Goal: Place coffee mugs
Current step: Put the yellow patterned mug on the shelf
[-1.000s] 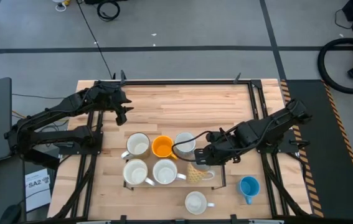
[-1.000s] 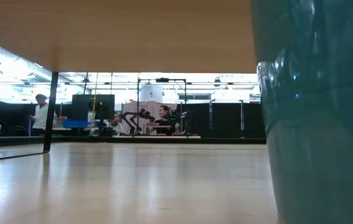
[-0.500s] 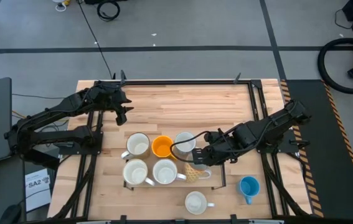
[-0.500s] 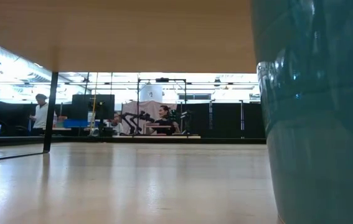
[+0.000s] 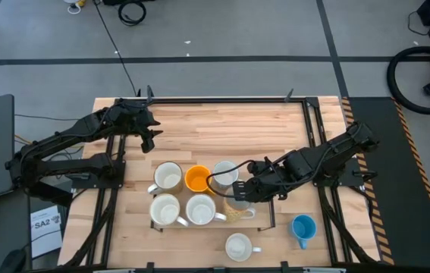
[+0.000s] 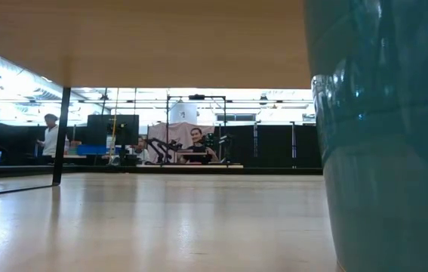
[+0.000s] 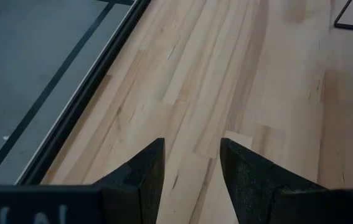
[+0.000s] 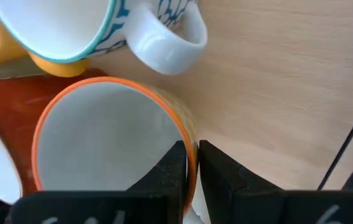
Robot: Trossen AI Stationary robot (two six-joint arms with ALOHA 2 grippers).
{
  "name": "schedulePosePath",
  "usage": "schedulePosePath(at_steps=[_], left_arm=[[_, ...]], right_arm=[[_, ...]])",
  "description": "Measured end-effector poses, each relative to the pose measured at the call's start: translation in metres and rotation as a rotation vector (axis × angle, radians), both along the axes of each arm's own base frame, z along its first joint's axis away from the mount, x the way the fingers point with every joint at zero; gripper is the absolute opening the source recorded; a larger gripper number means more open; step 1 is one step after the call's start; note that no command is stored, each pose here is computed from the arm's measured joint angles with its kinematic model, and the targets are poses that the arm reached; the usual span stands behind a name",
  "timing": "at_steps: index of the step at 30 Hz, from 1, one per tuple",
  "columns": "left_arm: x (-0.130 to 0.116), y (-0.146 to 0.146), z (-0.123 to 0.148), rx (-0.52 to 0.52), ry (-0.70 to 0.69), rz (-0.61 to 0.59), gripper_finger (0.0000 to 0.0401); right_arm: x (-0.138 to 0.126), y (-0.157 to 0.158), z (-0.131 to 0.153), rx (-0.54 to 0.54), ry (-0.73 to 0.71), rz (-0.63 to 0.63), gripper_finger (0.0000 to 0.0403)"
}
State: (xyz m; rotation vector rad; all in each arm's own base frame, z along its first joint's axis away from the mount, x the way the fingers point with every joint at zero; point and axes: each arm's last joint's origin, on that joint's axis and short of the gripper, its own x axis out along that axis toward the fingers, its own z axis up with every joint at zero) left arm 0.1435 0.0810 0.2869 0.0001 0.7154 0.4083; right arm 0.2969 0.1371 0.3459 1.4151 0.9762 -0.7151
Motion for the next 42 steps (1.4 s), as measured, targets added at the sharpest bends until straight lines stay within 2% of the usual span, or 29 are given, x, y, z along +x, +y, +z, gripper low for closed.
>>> schedulePosePath(at_steps=[16,33,42], left_arm=[[0.0,0.0,0.0,0.0,0.0,0.0,0.016],[0.0,0.0,0.0,0.0,0.0,0.0,0.016],[0.0,0.0,0.0,0.0,0.0,0.0,0.016]], right_arm=[[0.001,0.0,0.001,-0.021,-0.027,-0.009,0.0055],[0.006,0.002,0.005,-0.005,-0.094,0.011,0.011],[0.01,0.004,0.008,0.003,-0.154,0.053,0.0115]])
